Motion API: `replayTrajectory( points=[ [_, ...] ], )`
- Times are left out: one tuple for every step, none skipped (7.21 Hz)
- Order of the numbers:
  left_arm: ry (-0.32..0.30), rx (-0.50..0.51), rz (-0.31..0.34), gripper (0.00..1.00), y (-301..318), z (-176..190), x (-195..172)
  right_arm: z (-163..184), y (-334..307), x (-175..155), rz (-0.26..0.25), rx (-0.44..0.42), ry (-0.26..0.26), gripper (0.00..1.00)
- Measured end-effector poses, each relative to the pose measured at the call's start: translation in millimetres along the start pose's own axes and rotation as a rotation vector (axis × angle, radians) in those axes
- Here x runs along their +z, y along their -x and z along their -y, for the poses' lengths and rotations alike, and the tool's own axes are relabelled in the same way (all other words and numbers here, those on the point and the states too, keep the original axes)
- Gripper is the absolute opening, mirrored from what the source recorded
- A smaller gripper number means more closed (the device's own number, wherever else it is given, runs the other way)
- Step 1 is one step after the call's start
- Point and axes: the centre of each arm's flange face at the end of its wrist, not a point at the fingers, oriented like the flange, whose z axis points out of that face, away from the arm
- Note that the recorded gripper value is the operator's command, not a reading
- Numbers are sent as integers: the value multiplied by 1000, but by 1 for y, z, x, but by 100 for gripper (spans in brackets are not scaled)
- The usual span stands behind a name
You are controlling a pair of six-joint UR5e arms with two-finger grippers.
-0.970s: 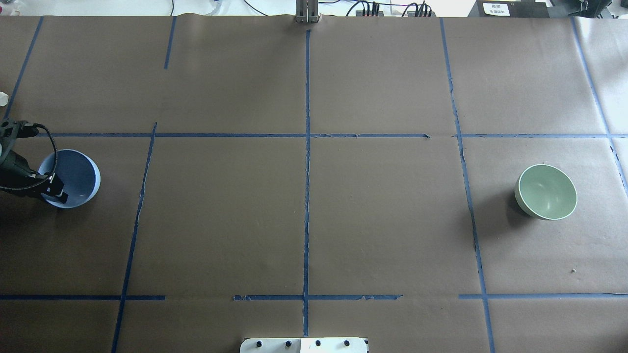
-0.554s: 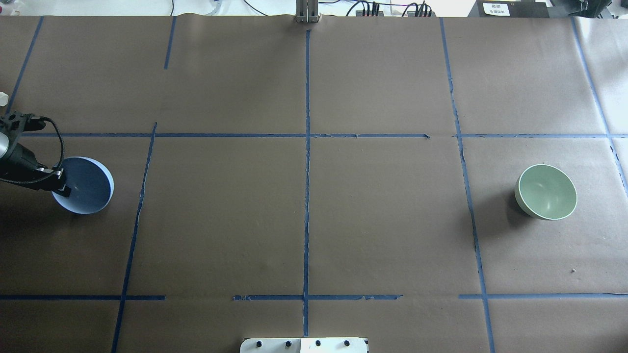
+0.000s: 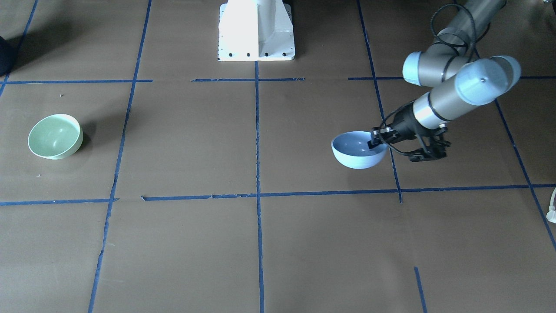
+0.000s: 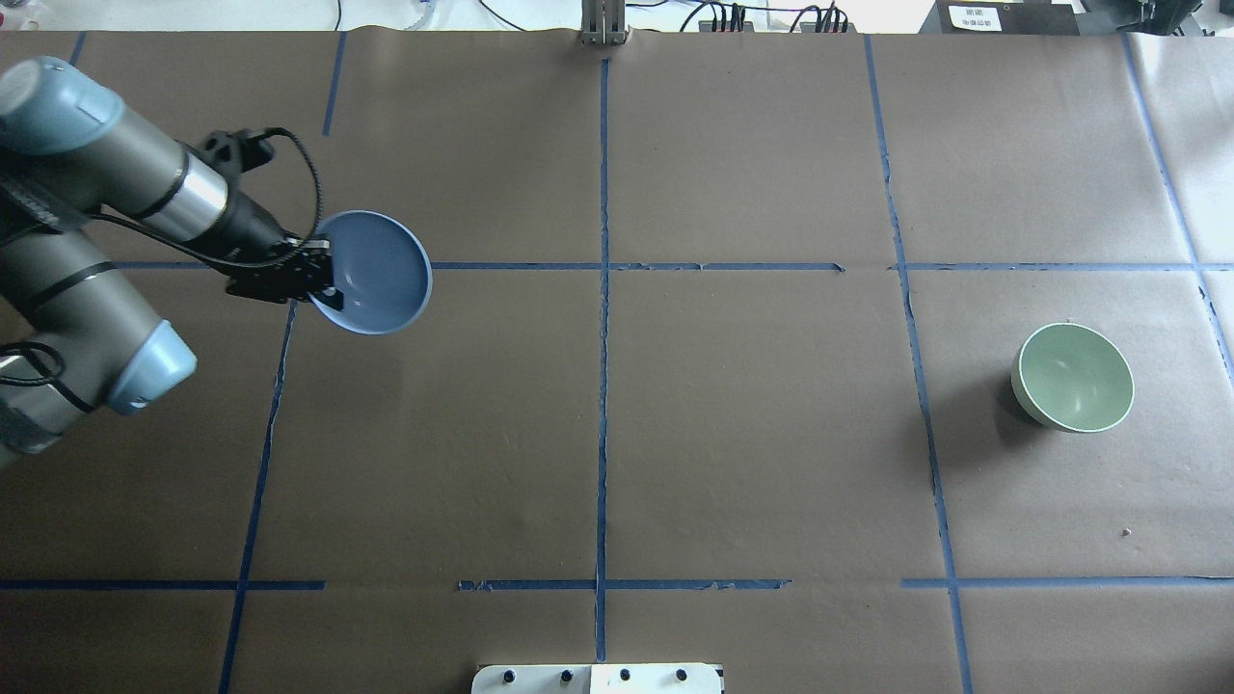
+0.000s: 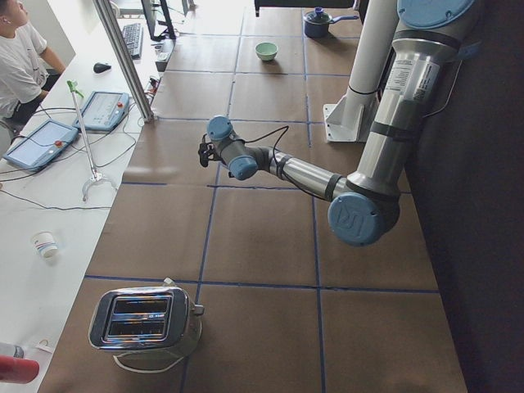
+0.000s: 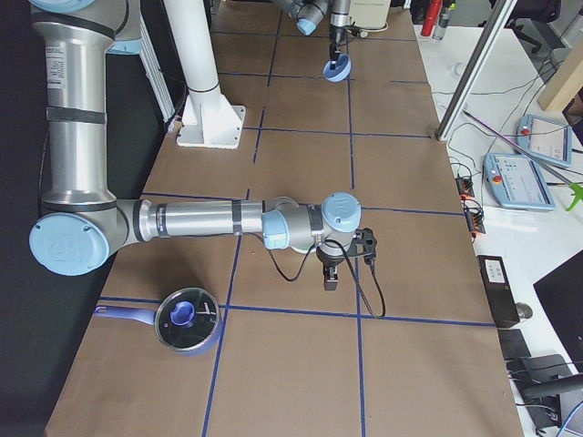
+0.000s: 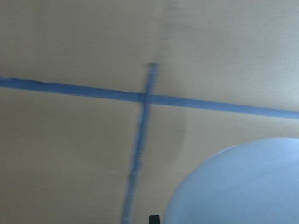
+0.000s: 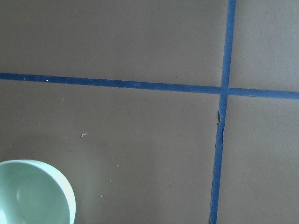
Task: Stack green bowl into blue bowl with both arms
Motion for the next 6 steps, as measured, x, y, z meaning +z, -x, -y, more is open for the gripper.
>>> replayTrajectory(
  points=[
    [17,-53,-9,0,-63,-29,30,0,0,0,1,-2,-1,100],
    [25,-83,1,2,-120,-63,59,0,1,0,1,-3,-2,100],
    [26,-85,17,5,-159,-93,87,0,1,0,2,-3,0,100],
    [30,-80,33,6,-175,-112,107,0,2,1,2,-5,1,100],
    [37,-78,49,8,-179,-120,122,0,4,2,3,-6,3,100],
    [40,-78,60,9,-178,-123,131,0,5,3,3,-7,6,100]
  ],
)
